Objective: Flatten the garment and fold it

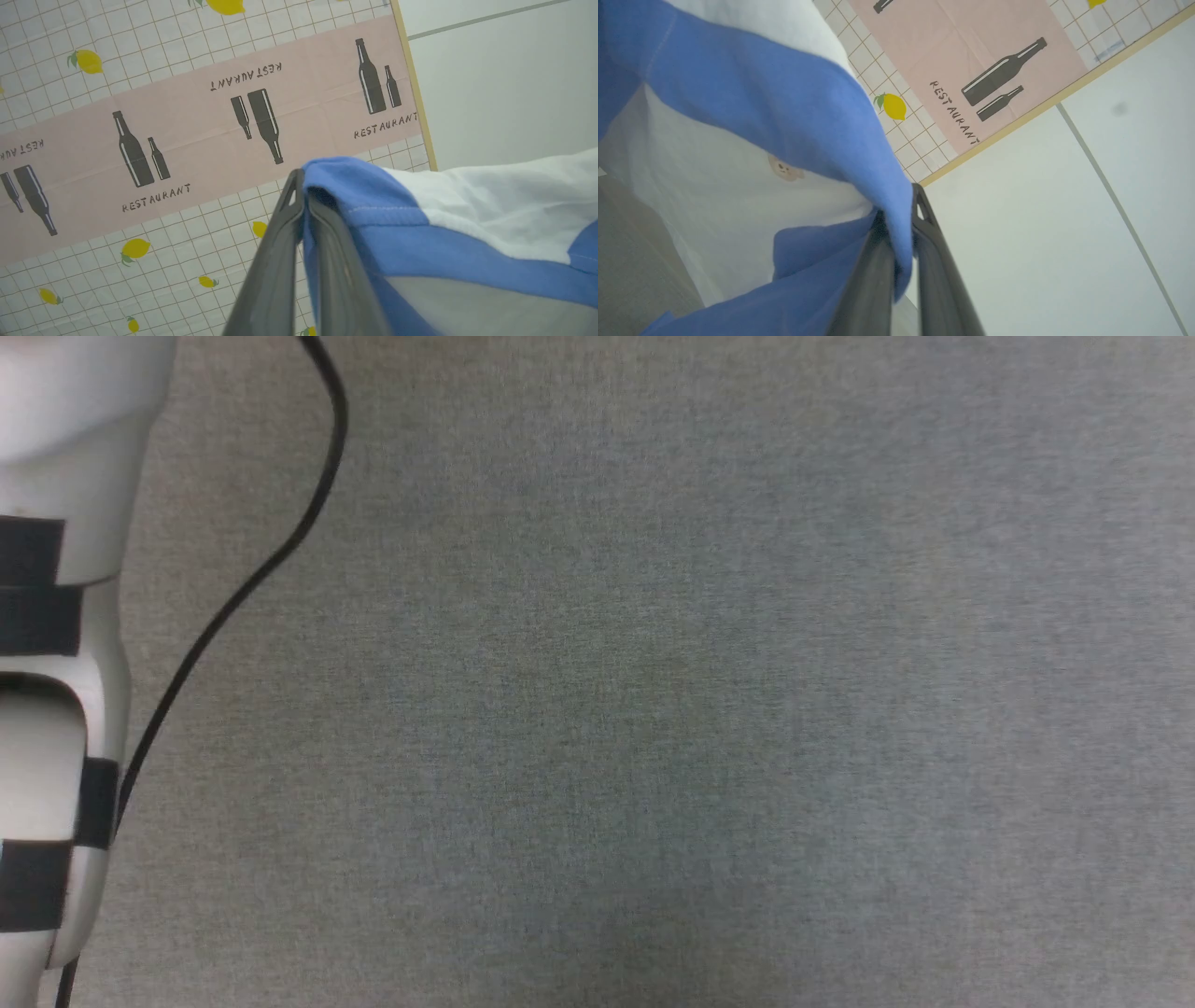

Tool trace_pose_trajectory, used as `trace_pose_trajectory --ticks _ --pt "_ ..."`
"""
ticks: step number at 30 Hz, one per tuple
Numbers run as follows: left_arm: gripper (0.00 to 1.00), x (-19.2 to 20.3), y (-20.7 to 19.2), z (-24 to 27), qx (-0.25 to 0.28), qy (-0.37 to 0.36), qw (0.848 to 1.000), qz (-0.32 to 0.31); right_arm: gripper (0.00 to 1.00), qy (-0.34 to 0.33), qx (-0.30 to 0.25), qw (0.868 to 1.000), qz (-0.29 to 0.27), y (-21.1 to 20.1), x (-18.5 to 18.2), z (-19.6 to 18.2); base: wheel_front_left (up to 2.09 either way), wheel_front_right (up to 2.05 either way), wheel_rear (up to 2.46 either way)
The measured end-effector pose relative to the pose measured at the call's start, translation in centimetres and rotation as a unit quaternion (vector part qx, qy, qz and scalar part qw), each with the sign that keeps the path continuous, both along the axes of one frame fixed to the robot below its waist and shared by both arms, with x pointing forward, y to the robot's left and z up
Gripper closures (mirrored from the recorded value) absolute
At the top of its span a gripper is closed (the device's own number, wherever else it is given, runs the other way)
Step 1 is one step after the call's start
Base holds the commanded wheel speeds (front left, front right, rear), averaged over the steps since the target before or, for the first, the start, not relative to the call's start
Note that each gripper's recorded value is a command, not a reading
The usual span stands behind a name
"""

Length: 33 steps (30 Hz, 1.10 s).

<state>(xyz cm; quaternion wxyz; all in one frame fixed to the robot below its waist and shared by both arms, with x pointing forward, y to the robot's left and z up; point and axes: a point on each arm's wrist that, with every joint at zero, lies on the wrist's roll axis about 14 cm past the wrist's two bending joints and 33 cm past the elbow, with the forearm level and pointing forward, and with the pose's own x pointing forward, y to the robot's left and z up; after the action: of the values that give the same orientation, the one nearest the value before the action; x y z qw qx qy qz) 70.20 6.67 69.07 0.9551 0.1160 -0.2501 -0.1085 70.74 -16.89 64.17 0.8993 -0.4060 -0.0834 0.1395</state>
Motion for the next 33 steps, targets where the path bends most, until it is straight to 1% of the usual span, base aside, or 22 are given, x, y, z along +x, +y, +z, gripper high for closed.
trace_pose_trajectory --ticks 2,3,5,7,9,14,18,21,22,26,28,30,33 --pt "1.00 0.6 0.1 -2.6 0.006 0.017 1.000 -0.004 1.00 0.023 -0.004 1.000 0.008 0.2 0.4 -3.0 0.00 0.00 0.00" --pt "1.00 0.9 0.3 -5.9 0.025 0.041 0.999 -0.014 1.00 0.054 -0.008 0.998 0.019 0.5 0.3 -6.7 0.00 0.00 0.00" --pt "1.00 0.7 0.4 -8.4 0.036 0.062 0.997 -0.024 1.00 0.079 -0.006 0.996 0.031 0.8 -0.2 -9.4 0.00 0.00 0.00" --pt "1.00 0.1 0.3 -9.9 0.045 0.076 0.995 -0.036 1.00 0.096 0.001 0.994 0.041 0.8 -1.0 -10.9 0.00 0.00 0.00" --pt "1.00 -1.0 0.0 -10.8 0.055 0.083 0.994 -0.053 1.00 0.107 0.005 0.993 0.051 0.5 -2.0 -11.7 0.00 0.00 0.00" --pt "1.00 -4.5 -0.7 -12.4 0.066 0.111 0.988 -0.084 1.00 0.122 0.032 0.989 0.073 -0.1 -5.1 -11.8 0.00 0.00 0.00" --pt "1.00 -8.5 -0.8 -14.1 0.064 0.153 0.981 -0.099 1.00 0.134 0.051 0.986 0.084 -0.4 -8.1 -11.3 0.00 0.00 0.00" --pt "1.00 -12.0 -1.1 -15.7 0.070 0.193 0.973 -0.110 1.00 0.154 0.067 0.983 0.079 -0.9 -10.6 -11.7 0.00 0.00 0.00" --pt "1.00 -14.7 -1.4 -17.2 0.071 0.228 0.964 -0.119 1.00 0.172 0.074 0.980 0.073 -1.3 -12.5 -12.4 0.00 0.00 0.00" --pt "1.00 -19.5 -1.8 -20.0 0.078 0.291 0.944 -0.133 1.00 0.214 0.096 0.970 0.057 -1.9 -16.5 -14.4 0.00 0.00 0.00" --pt "1.00 -22.2 -2.0 -21.4 0.066 0.332 0.931 -0.138 1.00 0.235 0.109 0.965 0.043 -2.4 -18.8 -15.5 0.00 0.00 0.00" --pt "1.00 -24.1 -2.1 -22.3 0.058 0.359 0.921 -0.143 1.00 0.249 0.120 0.961 0.032 -2.8 -20.4 -16.2 0.00 0.00 0.00" --pt "1.00 -27.5 -2.4 -24.0 0.054 0.409 0.898 -0.154 1.00 0.275 0.130 0.953 0.014 -3.4 -23.6 -17.6 0.00 0.00 0.00"
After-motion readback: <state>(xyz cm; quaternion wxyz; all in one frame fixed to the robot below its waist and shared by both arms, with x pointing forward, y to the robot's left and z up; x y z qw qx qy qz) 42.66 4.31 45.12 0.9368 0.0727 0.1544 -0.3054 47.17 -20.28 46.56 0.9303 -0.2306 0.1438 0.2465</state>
